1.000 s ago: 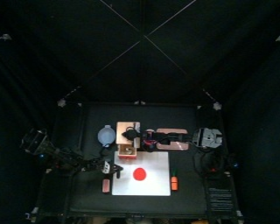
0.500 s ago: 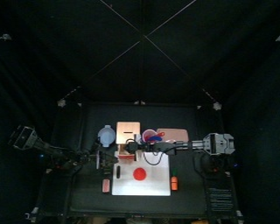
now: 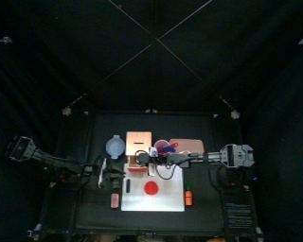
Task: Get the cutter from the drawer then cut the dough then place the extra dough in the bowl
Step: Place the cutter on the board
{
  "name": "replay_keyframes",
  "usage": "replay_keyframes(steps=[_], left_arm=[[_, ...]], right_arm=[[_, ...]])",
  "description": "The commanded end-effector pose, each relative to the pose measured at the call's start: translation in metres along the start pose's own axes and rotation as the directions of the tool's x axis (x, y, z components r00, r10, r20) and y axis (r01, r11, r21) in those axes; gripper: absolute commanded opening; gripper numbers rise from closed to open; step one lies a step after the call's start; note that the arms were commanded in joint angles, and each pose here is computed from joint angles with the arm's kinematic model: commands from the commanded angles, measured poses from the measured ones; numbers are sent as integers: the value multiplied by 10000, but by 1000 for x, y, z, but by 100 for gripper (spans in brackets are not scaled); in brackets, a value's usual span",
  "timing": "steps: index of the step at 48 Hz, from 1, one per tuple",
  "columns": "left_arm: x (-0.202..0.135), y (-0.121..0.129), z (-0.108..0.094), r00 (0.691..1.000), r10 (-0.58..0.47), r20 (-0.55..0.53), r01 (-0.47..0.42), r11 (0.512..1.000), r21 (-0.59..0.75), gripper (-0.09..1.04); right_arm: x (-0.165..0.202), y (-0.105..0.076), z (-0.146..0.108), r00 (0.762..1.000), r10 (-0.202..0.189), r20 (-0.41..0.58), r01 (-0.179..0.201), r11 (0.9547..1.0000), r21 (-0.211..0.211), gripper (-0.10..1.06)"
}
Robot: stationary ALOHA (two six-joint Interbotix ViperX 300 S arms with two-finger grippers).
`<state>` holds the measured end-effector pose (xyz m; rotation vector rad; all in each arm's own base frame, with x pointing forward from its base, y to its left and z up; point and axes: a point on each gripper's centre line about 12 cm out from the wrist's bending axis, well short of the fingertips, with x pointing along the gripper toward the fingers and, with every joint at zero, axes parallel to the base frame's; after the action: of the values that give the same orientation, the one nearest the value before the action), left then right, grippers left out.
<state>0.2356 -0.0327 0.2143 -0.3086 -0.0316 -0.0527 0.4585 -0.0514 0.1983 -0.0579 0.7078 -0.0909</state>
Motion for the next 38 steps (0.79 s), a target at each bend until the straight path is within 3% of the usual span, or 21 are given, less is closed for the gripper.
replay_keyframes(steps=[1, 21, 38], left_arm=[[4, -3, 8, 9994, -172, 291, 168, 9998, 145, 67], [4, -9, 7, 9977, -623, 249, 608, 9966, 565, 67], [2, -7, 5, 9984, -533, 172, 525, 9977, 424, 67]], right_arm=[[-6, -4, 16, 9991, -77, 422, 71, 9999, 156, 63], [17, -21, 9, 9993, -359, -71, 360, 9992, 198, 67], [27, -22, 4, 9980, -392, -502, 395, 9992, 55, 67]])
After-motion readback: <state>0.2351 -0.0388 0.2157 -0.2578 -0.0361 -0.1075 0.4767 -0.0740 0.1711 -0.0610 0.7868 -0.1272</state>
